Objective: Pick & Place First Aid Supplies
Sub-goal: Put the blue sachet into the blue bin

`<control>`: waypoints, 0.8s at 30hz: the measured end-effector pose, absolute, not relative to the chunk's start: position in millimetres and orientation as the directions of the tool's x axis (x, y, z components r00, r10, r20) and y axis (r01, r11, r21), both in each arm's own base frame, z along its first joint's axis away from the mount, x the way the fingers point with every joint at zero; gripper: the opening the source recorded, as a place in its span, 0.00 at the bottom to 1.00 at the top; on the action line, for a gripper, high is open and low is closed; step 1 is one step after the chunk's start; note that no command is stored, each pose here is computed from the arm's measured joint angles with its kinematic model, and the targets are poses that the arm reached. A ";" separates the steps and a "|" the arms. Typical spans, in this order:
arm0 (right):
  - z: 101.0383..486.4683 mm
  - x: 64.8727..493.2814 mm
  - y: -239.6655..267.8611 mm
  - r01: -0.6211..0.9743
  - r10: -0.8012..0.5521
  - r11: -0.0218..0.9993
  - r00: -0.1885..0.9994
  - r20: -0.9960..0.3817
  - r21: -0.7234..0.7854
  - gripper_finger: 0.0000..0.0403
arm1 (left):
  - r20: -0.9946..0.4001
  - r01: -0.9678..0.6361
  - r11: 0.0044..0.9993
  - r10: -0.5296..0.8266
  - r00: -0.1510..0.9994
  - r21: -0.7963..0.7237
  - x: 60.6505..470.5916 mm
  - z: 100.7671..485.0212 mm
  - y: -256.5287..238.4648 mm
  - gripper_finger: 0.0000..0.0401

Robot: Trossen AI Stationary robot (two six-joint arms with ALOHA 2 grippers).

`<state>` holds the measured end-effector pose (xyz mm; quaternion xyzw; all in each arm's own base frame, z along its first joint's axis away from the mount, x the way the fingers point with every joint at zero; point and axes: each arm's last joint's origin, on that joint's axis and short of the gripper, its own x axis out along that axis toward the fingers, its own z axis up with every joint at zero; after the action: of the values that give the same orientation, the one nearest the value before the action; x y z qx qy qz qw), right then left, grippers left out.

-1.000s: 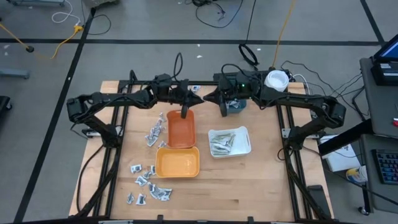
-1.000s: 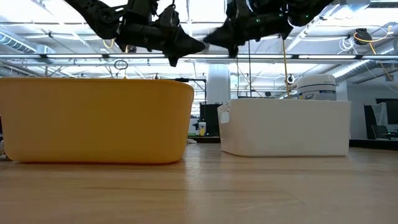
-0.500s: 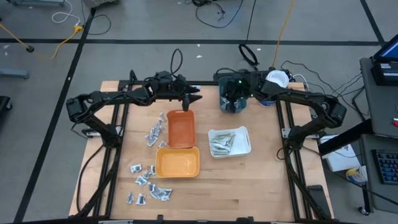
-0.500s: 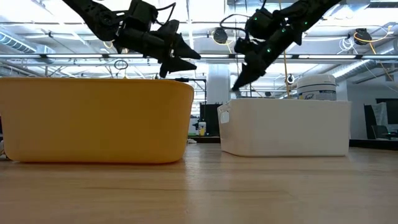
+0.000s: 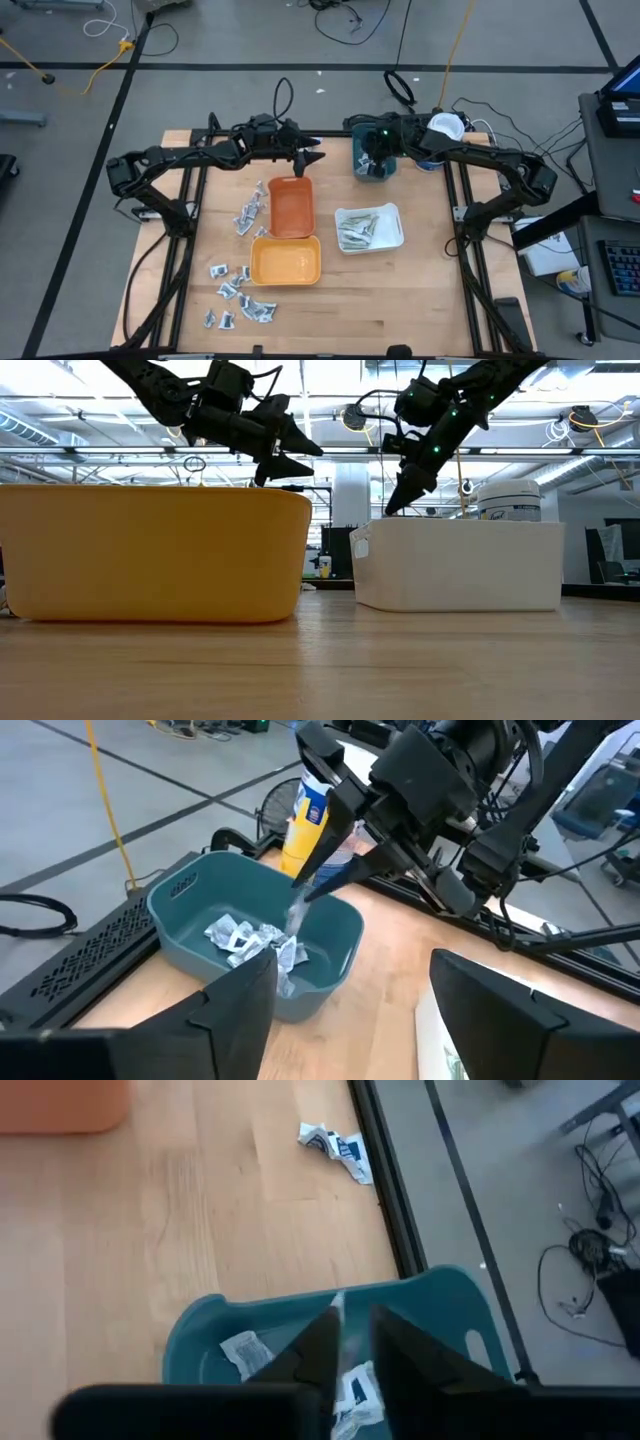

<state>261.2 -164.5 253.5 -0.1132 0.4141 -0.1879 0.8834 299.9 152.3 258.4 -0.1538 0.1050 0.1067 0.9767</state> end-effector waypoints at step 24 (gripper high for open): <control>259.8 261.1 -173.3 0.390 -0.468 0.880 0.620 -0.630 -0.270 0.52 | -0.827 -0.640 0.768 0.366 0.427 0.010 329.8 277.0 233.5 0.72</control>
<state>261.1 -173.3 259.8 -0.0535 0.3646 -0.2386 0.8985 329.8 233.5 277.0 -0.1554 0.4415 0.3030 0.8301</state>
